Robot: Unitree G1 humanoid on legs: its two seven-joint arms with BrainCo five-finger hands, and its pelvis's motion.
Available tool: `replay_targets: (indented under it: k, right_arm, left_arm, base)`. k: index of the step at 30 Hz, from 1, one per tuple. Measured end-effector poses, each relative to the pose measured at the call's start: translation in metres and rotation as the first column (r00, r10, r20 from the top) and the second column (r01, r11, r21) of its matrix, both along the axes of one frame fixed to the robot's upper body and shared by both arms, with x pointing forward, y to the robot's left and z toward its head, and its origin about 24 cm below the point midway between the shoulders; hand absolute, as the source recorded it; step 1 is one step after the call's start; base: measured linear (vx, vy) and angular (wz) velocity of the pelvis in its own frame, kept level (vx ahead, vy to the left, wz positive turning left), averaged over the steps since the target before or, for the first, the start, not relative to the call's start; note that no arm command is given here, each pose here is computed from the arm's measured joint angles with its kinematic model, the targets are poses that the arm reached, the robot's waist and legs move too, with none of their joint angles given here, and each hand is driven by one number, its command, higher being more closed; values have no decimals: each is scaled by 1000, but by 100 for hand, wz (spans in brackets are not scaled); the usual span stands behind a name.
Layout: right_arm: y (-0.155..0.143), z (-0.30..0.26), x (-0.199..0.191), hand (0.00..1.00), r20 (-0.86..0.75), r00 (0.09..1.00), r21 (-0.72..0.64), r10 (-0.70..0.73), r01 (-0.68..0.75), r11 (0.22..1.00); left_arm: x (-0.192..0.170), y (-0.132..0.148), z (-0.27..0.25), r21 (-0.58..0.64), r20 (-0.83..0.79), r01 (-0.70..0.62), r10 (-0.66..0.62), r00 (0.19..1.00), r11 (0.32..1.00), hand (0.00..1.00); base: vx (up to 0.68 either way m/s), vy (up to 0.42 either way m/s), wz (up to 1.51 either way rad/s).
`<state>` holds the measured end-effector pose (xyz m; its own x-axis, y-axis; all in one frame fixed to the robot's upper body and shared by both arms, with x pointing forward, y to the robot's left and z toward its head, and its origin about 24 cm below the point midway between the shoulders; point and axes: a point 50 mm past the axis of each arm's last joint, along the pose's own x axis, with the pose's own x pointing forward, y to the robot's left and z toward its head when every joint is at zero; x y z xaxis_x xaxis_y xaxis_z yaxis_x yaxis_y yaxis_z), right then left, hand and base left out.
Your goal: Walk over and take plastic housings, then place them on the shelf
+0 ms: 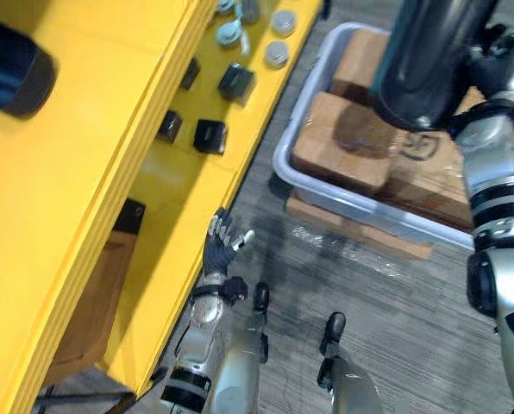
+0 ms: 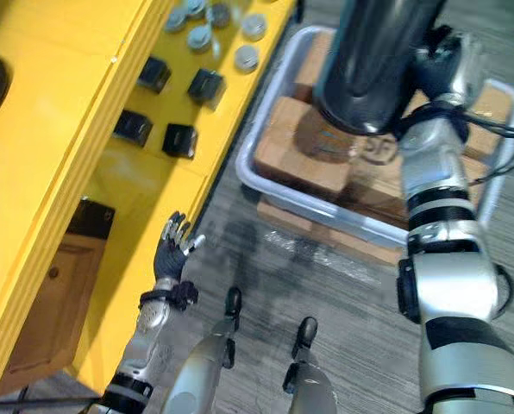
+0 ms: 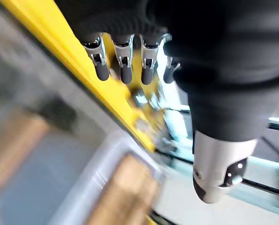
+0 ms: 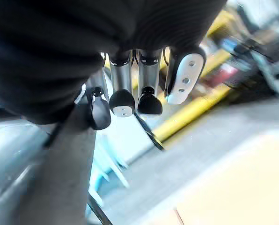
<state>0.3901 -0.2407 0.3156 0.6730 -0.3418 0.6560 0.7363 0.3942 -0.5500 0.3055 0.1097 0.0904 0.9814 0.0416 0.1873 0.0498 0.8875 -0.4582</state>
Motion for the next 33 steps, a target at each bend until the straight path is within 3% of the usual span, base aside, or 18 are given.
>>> replay_targets:
  k: [3,7,13,17,23,24,33]
  right_arm:
    - [25,-20,0,100,-27,999,-140,45,-48,989]
    - [45,-49,-6,100,-51,992,-204,115,-123,971]
    - [84,-83,-27,100,-81,952,-321,295,-305,897]
    - [114,-101,-33,100,-127,905,-324,406,-425,845]
    - [118,-122,-39,100,-178,884,-286,432,-466,837]
    - [117,-128,-39,100,-198,882,-278,428,-469,838]
    - [120,-151,-58,100,-223,856,-230,467,-511,828]
  left_arm:
    - [15,-9,18,-115,26,85,-82,996,990,0]
    - [26,-23,39,-226,73,198,-187,980,954,0]
    - [26,-42,45,-228,84,313,-301,950,922,0]
    - [23,-47,41,-201,63,342,-336,940,918,0]
    - [20,-42,27,-141,-5,347,-351,936,927,0]
    - [19,-43,23,-138,-23,358,-364,931,924,100]
    - [10,-39,2,-60,-109,325,-330,938,944,100]
  base:
    - [-16,-23,-33]
    - [3,-7,-2]
    - [21,-8,21]
    - [7,-18,26]
    - [-37,2,6]
    - [0,0,0]
    - [3,-9,4]
